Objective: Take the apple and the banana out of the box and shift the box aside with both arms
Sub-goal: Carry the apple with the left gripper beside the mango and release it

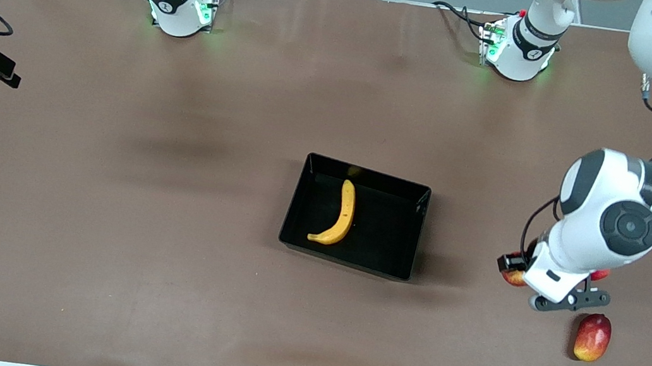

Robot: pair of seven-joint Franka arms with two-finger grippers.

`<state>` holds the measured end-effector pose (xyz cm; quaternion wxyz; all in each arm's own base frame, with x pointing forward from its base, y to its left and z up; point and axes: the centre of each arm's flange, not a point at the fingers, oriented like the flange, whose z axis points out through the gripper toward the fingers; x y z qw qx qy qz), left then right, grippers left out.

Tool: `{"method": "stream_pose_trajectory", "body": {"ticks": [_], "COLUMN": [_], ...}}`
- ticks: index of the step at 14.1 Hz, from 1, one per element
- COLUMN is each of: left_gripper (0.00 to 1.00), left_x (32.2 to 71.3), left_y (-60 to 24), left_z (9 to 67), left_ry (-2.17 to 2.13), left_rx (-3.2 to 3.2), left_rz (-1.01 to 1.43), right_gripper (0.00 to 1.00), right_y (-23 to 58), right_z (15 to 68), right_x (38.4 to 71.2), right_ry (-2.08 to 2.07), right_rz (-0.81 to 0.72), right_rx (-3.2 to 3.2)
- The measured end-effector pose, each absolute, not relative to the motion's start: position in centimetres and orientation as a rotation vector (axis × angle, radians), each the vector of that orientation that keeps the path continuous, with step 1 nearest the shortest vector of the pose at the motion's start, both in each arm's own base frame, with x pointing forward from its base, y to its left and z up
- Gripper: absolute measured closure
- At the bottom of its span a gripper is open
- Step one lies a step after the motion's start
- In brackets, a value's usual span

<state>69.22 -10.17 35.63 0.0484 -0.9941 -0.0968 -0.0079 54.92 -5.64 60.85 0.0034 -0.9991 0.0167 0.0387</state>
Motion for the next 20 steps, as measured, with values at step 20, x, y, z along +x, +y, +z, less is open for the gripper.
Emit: {"method": "stream_pose_trajectory", "body": {"ticks": [20], "left_gripper": [0.0], "left_x": [72.2], "left_y": [4.1], "left_z": [22.2], "left_ry": [-0.302], "left_rx": [-2.988], "left_rz": [-0.113], "right_gripper": [0.0], "right_y": [-5.7], "right_z": [60.8], "right_x": [54.9], "right_ry": [0.054], "right_rz": [0.125], "right_rx": [-3.132]}}
